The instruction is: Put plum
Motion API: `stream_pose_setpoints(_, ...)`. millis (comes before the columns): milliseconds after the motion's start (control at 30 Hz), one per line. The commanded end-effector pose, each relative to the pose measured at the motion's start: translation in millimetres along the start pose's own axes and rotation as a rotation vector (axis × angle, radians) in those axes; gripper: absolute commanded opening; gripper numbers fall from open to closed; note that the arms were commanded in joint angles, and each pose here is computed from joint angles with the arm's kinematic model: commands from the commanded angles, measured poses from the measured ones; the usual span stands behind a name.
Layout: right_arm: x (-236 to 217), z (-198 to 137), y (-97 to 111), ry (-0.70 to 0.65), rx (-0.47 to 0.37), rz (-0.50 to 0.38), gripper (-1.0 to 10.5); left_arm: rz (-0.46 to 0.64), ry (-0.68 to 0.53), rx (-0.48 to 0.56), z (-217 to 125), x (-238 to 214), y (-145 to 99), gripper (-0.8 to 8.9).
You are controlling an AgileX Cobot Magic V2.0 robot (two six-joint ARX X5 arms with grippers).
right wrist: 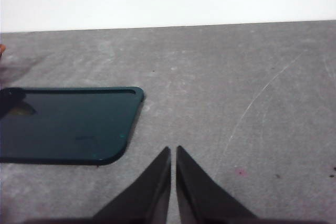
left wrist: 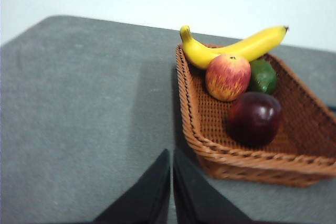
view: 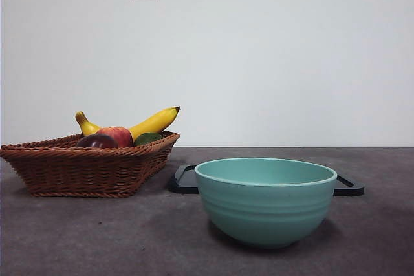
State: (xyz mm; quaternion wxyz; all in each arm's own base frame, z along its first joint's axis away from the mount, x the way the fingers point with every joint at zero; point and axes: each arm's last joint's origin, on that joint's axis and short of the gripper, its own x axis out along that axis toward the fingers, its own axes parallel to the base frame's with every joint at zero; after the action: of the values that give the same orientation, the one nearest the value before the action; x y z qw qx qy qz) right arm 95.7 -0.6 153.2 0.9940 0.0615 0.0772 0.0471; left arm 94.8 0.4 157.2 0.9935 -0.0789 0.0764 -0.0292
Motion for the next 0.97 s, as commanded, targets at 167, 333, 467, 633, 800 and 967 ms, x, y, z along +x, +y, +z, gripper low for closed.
stream_pose_setpoints(167, 0, 0, 0, 0.002, 0.141, 0.009, 0.1, 0.002, 0.001, -0.213, 2, -1, 0, 0.07)
stream_pose_setpoints(333, -5, 12, 2, -0.02, 0.18, 0.013, 0.1, -0.005, -0.022, -0.291, 17, -7, -3, 0.09)
stream_pose_setpoints(467, -15, 35, 6, -0.067, 0.174, 0.023, 0.1, -0.007, -0.027, -0.288, 35, -16, -7, 0.09)
stream_pose_setpoints(633, -30, 72, 13, -0.113, 0.161, 0.032, 0.1, -0.01, -0.029, -0.276, 63, -25, -12, 0.09)
stream_pose_setpoints(800, -40, 109, 19, -0.071, 0.099, 0.05, 0.1, -0.082, 0.04, -0.212, 94, -27, -19, 0.09)
stream_pose_setpoints(967, -39, 142, 25, 0.046, 0.05, 0.11, 0.1, -0.156, 0.174, -0.133, 124, -19, -26, 0.09)
